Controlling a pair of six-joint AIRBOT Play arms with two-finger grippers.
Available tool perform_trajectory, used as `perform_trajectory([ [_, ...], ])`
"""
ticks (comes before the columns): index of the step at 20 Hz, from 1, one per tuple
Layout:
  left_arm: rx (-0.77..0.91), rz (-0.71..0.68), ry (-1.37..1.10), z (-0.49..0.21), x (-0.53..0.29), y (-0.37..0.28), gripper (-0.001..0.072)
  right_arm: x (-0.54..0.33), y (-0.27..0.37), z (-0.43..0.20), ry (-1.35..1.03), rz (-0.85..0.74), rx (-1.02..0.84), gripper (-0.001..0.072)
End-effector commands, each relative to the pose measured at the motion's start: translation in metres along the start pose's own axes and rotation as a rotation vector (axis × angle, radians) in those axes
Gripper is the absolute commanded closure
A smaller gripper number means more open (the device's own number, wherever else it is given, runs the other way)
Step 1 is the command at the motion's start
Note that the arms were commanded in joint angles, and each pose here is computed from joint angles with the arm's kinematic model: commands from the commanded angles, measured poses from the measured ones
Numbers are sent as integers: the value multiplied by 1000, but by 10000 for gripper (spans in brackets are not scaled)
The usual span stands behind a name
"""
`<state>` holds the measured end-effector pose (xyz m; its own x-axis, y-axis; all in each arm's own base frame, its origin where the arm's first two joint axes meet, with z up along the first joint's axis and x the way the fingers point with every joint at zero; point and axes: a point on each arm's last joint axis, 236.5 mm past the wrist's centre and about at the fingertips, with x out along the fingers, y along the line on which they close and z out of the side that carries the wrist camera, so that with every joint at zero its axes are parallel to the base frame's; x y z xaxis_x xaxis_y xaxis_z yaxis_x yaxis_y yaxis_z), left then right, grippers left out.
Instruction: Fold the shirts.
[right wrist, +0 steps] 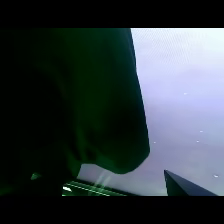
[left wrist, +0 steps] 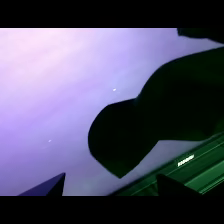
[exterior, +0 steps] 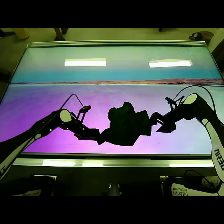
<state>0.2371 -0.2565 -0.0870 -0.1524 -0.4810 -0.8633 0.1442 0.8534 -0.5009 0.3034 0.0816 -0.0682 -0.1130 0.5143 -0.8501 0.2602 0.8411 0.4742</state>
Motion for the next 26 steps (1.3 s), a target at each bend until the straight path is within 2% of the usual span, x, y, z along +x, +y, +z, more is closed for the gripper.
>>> perform_trajectory([
  [1, -73, -68, -58, 13, 22, -15, 29, 19, 3, 7, 25, 47, 36, 31],
  [3, -98, -90, -90, 21, 25, -19, 132, 33, 6, 4, 55, 31, 4, 31],
  [5, -134, -105, -128, 31, 23, -22, 396, 48, 12, 6, 53, 7, -32, 48],
  [6, -141, -106, -138, 34, 22, -22, 547, 52, 15, 10, 34, -3, -47, 135],
  [7, -108, -108, -149, 37, 19, -24, 678, 54, 17, 16, 9, -10, -58, 405],
  [8, -66, -111, -165, 43, 13, -27, 680, 51, 19, 18, 0, -8, -61, 695],
  [10, 14, -88, -270, 68, -24, -30, 682, 26, 29, 23, -21, -5, -113, 694],
  [12, 107, -34, -446, 99, -98, -32, 682, -26, 52, 37, -133, -10, -254, 694],
  [15, 187, 43, -827, 121, -269, -42, 682, -172, 107, 52, -519, -39, -444, 694],
  [17, 210, 75, -1117, 99, -394, -56, 682, -278, 141, 28, -825, -83, -518, 693],
  [19, 206, 100, -1351, 55, -486, -67, 682, -364, 164, -15, -1125, -89, -507, 693],
  [22, 244, 105, -1540, -6, -547, -91, 682, -426, 191, -89, -1384, -33, -573, 693],
  [26, 316, 72, -1757, -56, -597, -121, 682, -449, 200, -147, -1507, -11, -619, 693],
])
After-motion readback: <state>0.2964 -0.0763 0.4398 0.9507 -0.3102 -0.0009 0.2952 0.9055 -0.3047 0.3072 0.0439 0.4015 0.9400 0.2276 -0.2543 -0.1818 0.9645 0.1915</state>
